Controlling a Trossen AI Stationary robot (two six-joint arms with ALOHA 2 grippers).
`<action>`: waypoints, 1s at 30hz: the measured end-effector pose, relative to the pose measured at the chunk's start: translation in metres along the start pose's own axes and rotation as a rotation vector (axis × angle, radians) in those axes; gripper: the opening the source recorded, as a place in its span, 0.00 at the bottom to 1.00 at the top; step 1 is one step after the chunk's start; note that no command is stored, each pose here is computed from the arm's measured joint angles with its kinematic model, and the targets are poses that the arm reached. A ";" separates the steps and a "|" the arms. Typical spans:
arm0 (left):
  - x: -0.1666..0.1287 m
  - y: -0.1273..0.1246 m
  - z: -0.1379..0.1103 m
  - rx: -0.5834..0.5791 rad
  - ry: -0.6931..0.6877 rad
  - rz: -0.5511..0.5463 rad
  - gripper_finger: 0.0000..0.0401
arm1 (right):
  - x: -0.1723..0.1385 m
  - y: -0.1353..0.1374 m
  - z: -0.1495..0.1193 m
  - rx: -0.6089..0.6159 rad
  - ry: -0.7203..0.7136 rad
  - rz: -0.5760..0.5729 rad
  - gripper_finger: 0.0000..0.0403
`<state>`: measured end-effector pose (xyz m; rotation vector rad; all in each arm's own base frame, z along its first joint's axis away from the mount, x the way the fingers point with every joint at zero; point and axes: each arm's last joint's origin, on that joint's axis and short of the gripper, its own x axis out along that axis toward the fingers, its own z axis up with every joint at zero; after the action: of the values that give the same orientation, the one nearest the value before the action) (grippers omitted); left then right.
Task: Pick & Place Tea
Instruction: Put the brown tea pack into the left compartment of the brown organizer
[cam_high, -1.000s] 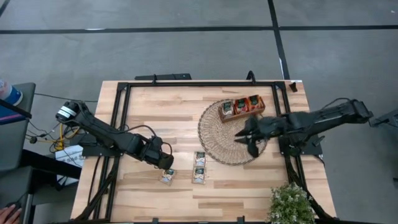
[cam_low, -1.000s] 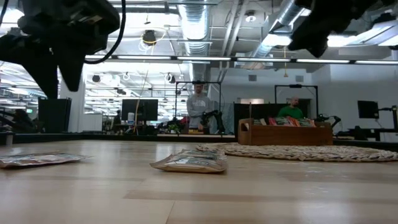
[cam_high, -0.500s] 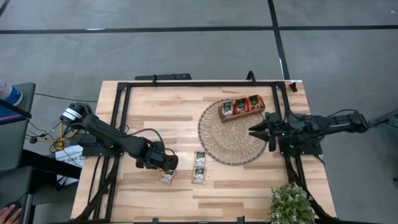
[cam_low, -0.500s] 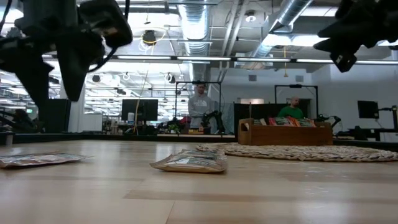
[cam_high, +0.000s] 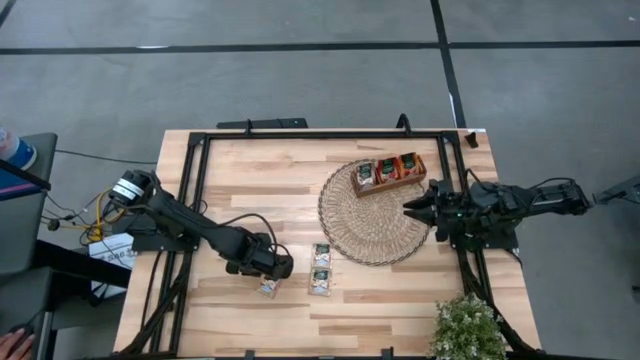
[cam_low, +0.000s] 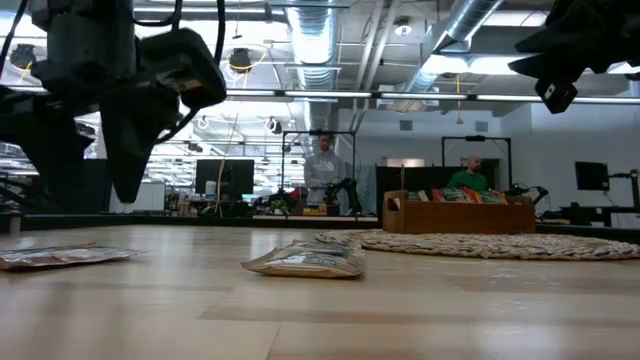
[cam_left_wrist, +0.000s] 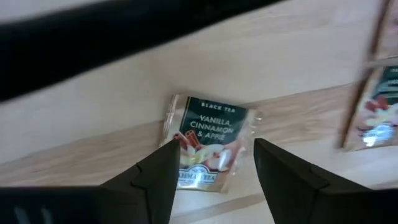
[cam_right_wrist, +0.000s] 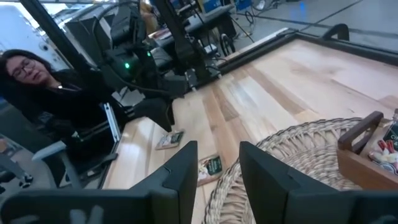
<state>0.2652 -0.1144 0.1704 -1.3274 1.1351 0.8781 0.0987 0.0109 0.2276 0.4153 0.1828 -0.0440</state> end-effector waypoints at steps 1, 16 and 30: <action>0.002 0.000 0.000 0.001 0.005 0.007 0.50 | 0.000 0.000 0.000 0.001 -0.003 0.001 0.27; 0.010 -0.002 -0.004 0.016 0.048 0.010 0.65 | 0.001 0.000 -0.001 0.022 0.014 -0.007 0.27; 0.037 0.000 -0.004 0.046 0.089 0.120 0.67 | 0.001 0.000 -0.001 0.014 0.020 -0.009 0.27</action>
<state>0.2742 -0.1226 0.1355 -1.2819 1.3077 0.8809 0.0999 0.0111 0.2259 0.4290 0.2039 -0.0505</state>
